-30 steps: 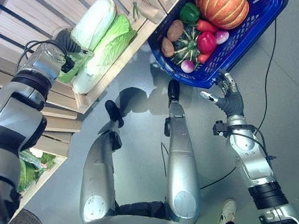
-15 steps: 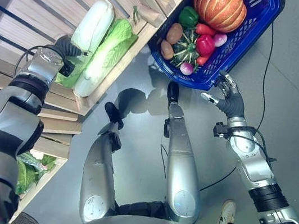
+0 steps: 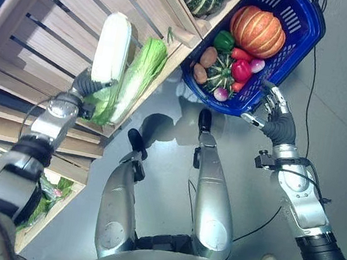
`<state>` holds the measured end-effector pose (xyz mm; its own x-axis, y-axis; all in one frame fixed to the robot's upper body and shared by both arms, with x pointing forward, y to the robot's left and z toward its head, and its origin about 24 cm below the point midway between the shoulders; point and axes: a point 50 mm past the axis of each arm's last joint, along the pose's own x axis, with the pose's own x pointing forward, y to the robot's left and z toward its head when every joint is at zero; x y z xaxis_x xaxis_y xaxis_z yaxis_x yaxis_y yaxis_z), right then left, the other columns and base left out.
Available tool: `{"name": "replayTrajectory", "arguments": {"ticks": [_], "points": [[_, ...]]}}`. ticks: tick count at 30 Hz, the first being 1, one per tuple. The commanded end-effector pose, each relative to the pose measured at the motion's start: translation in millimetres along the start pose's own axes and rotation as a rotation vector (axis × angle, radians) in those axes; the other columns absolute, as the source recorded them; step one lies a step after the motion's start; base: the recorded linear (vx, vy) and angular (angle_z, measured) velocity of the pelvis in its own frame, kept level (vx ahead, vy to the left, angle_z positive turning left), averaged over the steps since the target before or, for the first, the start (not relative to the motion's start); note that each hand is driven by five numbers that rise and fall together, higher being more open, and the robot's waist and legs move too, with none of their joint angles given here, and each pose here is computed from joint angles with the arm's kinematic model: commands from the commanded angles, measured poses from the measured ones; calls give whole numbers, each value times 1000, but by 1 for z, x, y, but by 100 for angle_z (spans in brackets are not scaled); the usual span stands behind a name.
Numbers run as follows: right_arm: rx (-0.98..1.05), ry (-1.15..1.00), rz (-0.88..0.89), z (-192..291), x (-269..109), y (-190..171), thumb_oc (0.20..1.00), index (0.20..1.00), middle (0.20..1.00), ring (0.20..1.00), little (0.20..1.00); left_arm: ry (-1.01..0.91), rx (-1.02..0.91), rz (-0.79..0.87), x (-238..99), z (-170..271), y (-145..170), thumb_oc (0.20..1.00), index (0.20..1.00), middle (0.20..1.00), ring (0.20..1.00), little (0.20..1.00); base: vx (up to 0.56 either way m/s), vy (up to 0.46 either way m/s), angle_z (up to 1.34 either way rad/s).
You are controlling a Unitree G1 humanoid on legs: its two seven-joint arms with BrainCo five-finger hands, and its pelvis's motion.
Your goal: Pick up fruits and vegetables into the basket
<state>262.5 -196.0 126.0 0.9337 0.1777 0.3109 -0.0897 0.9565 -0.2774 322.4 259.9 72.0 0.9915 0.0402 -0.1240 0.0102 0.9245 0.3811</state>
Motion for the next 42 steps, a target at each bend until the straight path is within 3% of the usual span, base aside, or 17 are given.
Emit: {"name": "replayTrajectory", "arguments": {"ticks": [1, 9, 12, 25, 34, 42], "points": [[-29, -155, 63, 30, -3, 1, 1000, 1000, 1000, 1000, 1000, -138, 7, 34, -10, 14, -4, 200, 200, 200, 200, 200, -19, -44, 12], [89, -197, 190, 44, 9, 24, 1000, 1000, 1000, 1000, 1000, -342, 169, 62, -25, 50, -13, 200, 200, 200, 200, 200, -27, -60, 14], [225, -185, 246, 49, 16, 38, 1000, 1000, 1000, 1000, 1000, -461, 294, 84, -29, 71, -18, 200, 200, 200, 200, 200, -17, -82, 14], [533, -135, 379, 66, 36, 100, 1000, 1000, 1000, 1000, 1000, -870, 522, 95, -39, 132, -65, 200, 200, 200, 200, 200, 1, -45, 7], [631, -72, 333, 71, 53, 122, 1000, 1000, 1000, 1000, 1000, -1031, 714, 94, -40, 157, -105, 200, 200, 200, 200, 200, 24, -30, 3], [726, -21, 239, 75, 62, 124, 1000, 1000, 1000, 1000, 1000, -1126, 940, 110, -43, 178, -119, 200, 200, 200, 200, 200, 36, -9, 4]]}}
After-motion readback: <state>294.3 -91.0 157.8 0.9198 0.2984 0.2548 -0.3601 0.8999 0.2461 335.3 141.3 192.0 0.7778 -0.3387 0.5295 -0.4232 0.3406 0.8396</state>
